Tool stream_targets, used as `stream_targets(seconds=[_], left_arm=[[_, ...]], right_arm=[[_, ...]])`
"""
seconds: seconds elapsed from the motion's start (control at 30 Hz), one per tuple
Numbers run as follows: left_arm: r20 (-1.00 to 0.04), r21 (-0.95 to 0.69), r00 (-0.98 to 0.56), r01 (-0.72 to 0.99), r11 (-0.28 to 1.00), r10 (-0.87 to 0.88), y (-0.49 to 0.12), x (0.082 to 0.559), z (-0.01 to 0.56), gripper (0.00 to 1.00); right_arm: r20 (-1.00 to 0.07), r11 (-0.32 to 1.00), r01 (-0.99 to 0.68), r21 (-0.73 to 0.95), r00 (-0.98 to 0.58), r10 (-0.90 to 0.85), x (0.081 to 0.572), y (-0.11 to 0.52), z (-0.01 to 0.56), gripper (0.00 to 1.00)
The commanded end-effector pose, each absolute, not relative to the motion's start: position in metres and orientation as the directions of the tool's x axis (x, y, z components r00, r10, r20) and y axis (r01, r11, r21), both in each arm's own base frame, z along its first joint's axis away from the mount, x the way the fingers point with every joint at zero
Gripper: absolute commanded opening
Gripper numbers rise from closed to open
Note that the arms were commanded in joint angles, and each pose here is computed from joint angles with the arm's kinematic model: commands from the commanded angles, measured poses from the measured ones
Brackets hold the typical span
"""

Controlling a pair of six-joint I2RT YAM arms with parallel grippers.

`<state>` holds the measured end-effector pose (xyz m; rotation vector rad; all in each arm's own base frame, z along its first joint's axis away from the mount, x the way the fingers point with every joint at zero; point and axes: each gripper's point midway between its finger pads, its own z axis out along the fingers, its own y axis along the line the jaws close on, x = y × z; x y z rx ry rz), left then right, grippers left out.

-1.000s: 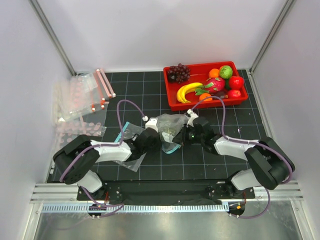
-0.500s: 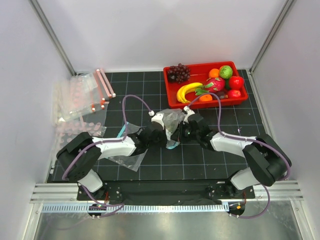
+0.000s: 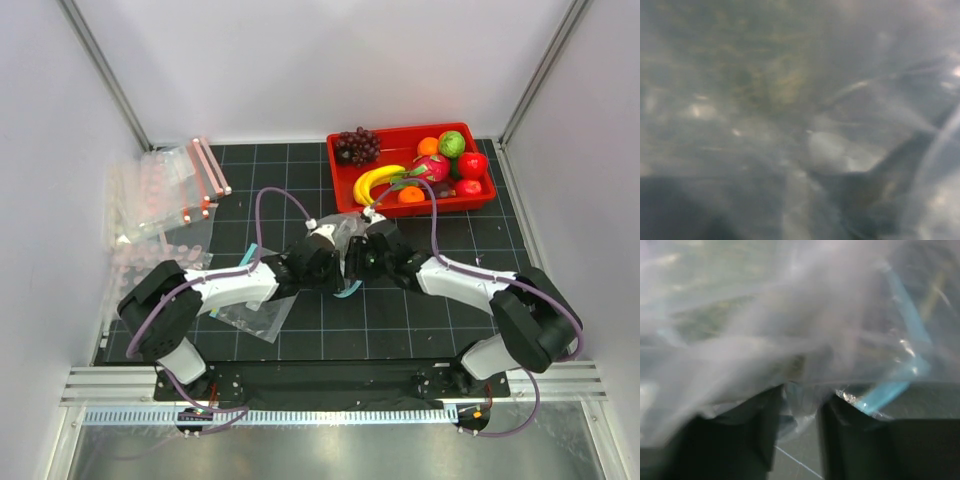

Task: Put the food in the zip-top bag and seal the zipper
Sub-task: Adjust the zipper food storage bag at the center of the board.

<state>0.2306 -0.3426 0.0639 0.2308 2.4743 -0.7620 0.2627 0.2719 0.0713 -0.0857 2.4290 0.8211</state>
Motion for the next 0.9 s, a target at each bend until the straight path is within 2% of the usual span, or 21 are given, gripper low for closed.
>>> stream_targets(seconds=[0.0, 0.03, 0.1, 0.13, 0.2, 0.33, 0.4, 0.47, 0.53, 0.63, 0.77, 0.87], left_arm=[[-0.588, -0.488, -0.808, 0.312, 0.815, -0.042, -0.349, 0.242, 0.079, 0.27], [-0.585, -0.465, -0.810, 0.299, 0.834, -0.036, -0.341, 0.240, 0.075, 0.39], [-0.609, -0.405, -0.793, 0.277, 0.871, -0.031, -0.321, 0.241, 0.072, 0.48], [-0.614, -0.383, -0.789, 0.267, 0.884, -0.028, -0.313, 0.241, 0.069, 0.55], [-0.624, -0.365, -0.780, 0.250, 0.897, -0.037, -0.301, 0.239, 0.068, 0.60], [-0.662, -0.331, -0.747, 0.217, 0.918, -0.062, -0.271, 0.232, 0.069, 0.77], [-0.673, -0.309, -0.737, 0.212, 0.927, -0.056, -0.258, 0.228, 0.061, 0.81], [-0.688, -0.315, -0.724, 0.241, 0.918, -0.046, -0.252, 0.222, 0.063, 0.98], [-0.699, -0.326, -0.713, 0.257, 0.910, -0.049, -0.250, 0.219, 0.066, 1.00], [-0.716, -0.343, -0.694, 0.268, 0.900, -0.066, -0.243, 0.214, 0.070, 1.00], [-0.753, -0.363, -0.649, 0.267, 0.893, -0.112, -0.227, 0.210, 0.074, 1.00], [-0.783, -0.389, -0.592, 0.227, 0.893, -0.190, -0.210, 0.211, 0.081, 1.00]], right_arm=[[-0.588, 0.813, -0.268, 0.517, -0.802, 0.110, 0.262, 0.274, 0.092, 0.50], [-0.599, 0.823, -0.270, 0.499, -0.794, 0.102, 0.262, 0.270, 0.092, 0.54], [-0.613, 0.845, -0.269, 0.462, -0.785, 0.086, 0.260, 0.260, 0.091, 0.65], [-0.650, 0.858, -0.282, 0.429, -0.756, 0.076, 0.263, 0.253, 0.098, 0.68], [-0.677, 0.881, -0.280, 0.380, -0.734, 0.059, 0.263, 0.240, 0.096, 0.72], [-0.757, 0.896, -0.318, 0.311, -0.652, 0.032, 0.264, 0.222, 0.103, 0.73], [-0.792, 0.900, -0.337, 0.278, -0.610, 0.016, 0.267, 0.216, 0.105, 0.73], [-0.790, 0.893, -0.365, 0.263, -0.613, -0.018, 0.265, 0.216, 0.101, 0.73], [-0.814, 0.883, -0.381, 0.276, -0.580, 0.004, 0.270, 0.220, 0.105, 0.72], [-0.874, 0.858, -0.428, 0.283, -0.484, 0.046, 0.266, 0.216, 0.112, 0.75], [-0.916, 0.823, -0.450, 0.347, -0.353, 0.193, 0.256, 0.206, 0.132, 0.94], [-0.904, 0.836, -0.423, 0.348, -0.389, 0.180, 0.258, 0.201, 0.132, 0.95]])
